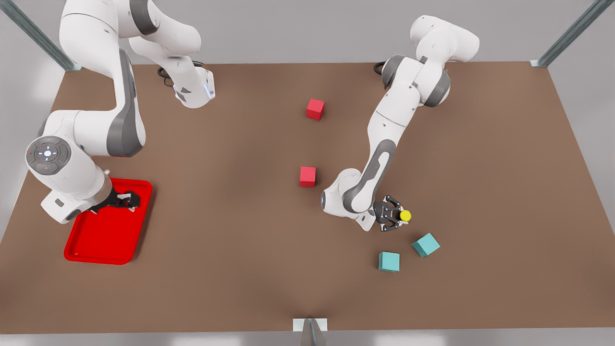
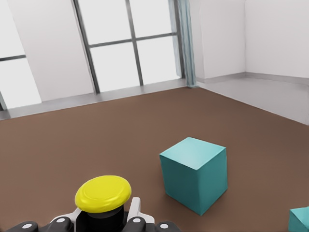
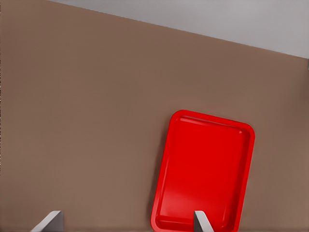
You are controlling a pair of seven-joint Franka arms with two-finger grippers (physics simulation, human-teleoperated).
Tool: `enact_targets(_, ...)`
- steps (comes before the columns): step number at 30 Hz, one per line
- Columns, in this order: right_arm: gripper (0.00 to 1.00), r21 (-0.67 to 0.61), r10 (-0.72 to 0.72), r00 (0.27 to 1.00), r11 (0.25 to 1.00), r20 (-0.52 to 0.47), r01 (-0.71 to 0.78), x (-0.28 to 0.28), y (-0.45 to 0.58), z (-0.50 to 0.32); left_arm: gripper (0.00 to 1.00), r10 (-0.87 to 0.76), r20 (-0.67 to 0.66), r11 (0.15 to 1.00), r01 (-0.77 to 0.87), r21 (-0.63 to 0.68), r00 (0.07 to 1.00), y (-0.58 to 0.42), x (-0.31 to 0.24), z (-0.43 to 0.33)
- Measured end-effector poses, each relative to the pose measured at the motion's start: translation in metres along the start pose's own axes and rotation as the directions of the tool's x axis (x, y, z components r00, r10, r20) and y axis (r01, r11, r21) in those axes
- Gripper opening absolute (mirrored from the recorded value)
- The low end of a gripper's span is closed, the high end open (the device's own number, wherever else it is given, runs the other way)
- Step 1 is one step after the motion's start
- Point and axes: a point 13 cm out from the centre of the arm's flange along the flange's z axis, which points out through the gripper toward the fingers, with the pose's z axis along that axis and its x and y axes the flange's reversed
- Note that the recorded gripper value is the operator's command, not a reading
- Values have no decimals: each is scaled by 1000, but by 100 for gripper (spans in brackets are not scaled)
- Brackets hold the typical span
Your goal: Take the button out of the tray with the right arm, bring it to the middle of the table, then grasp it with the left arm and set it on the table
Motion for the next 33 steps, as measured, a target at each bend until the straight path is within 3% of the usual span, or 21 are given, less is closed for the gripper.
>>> enact_targets(3,100,0,-2,1000,1000,0,2,0,2,0,51,-56,-6,998,56,10,998,-2,2,-1)
enact_targets(4,100,0,-3,1000,1000,1,3,0,2,0,81,-72,-7,997,72,13,997,-3,2,-2)
enact_targets(5,100,0,-4,1000,1000,1,4,0,3,-1,100,-85,-7,996,86,15,996,-3,3,-1)
enact_targets(17,100,1,-7,1000,1000,1,7,0,5,-1,100,-220,7,975,220,44,975,-9,-8,-3)
enact_targets(21,100,1,-8,1000,1000,1,8,0,5,-1,100,-278,34,958,274,85,960,-20,-45,-12)
enact_targets(24,100,1,-8,1000,1000,1,8,0,5,-1,100,-341,16,935,337,112,940,-26,-113,-42)
enact_targets(26,100,1,-8,1000,1000,1,8,0,5,-1,100,-369,-97,926,375,50,924,-22,-181,-79)
enact_targets(28,100,1,-8,1000,1000,1,8,0,5,-1,100,-325,-333,945,319,-73,885,-12,-216,-114)
enact_targets(30,100,2,-12,1000,1000,2,12,-1,7,-1,100,-259,-630,966,180,-187,732,4,-256,-120)
enact_targets(33,100,3,-19,1000,1000,3,19,-1,12,-2,100,-103,-854,995,67,-80,509,79,-388,-123)
